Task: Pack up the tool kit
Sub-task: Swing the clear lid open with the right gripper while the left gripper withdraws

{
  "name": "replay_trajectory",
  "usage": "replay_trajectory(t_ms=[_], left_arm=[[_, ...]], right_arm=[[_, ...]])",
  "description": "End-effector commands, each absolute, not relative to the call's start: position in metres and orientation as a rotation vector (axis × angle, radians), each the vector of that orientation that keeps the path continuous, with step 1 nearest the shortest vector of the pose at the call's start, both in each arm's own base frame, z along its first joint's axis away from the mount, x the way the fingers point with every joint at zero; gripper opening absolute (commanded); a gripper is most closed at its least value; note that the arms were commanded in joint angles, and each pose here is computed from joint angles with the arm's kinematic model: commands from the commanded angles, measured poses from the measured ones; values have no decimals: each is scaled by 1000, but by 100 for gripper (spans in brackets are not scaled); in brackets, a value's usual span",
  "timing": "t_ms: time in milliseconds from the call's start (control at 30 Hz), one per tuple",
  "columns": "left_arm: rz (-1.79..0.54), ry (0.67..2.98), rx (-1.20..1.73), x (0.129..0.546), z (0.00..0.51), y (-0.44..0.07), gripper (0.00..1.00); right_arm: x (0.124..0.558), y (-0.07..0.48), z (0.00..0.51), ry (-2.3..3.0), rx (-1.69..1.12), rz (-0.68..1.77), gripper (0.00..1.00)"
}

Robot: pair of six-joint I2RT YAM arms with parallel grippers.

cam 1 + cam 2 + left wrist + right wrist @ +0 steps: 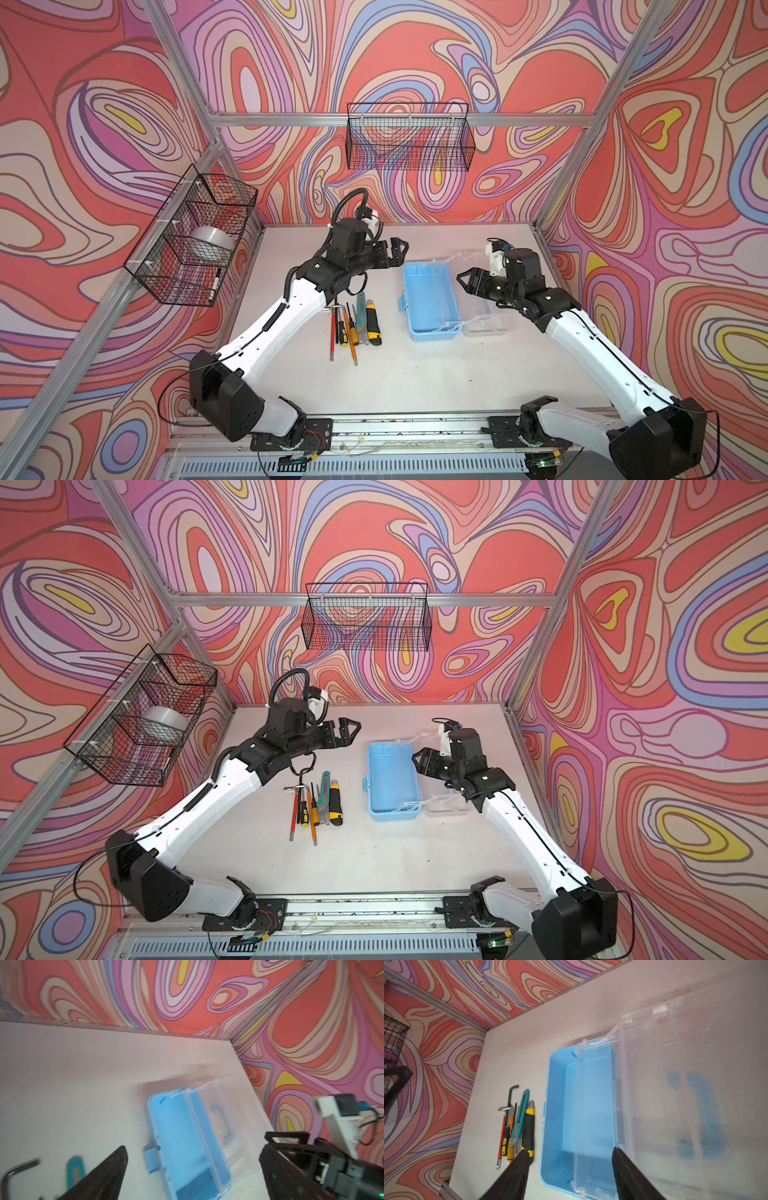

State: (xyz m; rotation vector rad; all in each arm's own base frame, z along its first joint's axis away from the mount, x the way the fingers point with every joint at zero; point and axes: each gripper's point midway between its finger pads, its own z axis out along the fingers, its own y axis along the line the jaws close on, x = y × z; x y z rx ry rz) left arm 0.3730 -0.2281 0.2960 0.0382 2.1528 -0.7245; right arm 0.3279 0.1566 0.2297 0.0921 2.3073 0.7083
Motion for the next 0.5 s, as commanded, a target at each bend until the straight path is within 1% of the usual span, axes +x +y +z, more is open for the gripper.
replay_trajectory(t_ms=[0, 67, 200, 267, 367, 467], left_arm=[[-503, 2318, -116, 357, 236, -164, 97], [-443, 2361, -194, 347, 215, -139, 93], [-370, 2393, -277, 331, 187, -120, 84], [-375, 2418, -294, 326, 175, -120, 78], [-408, 2438, -314, 324, 159, -123, 73], [-429, 2452, -335, 326, 145, -127, 69]], right_arm=[[332, 186, 233, 2307, 8, 683, 62], [331, 203, 227, 2331, -39, 681, 59], [330, 225, 218, 2363, -94, 680, 54], [329, 232, 213, 2379, -110, 679, 52], [327, 240, 205, 2400, -129, 683, 49], [324, 246, 196, 2421, -144, 661, 48]])
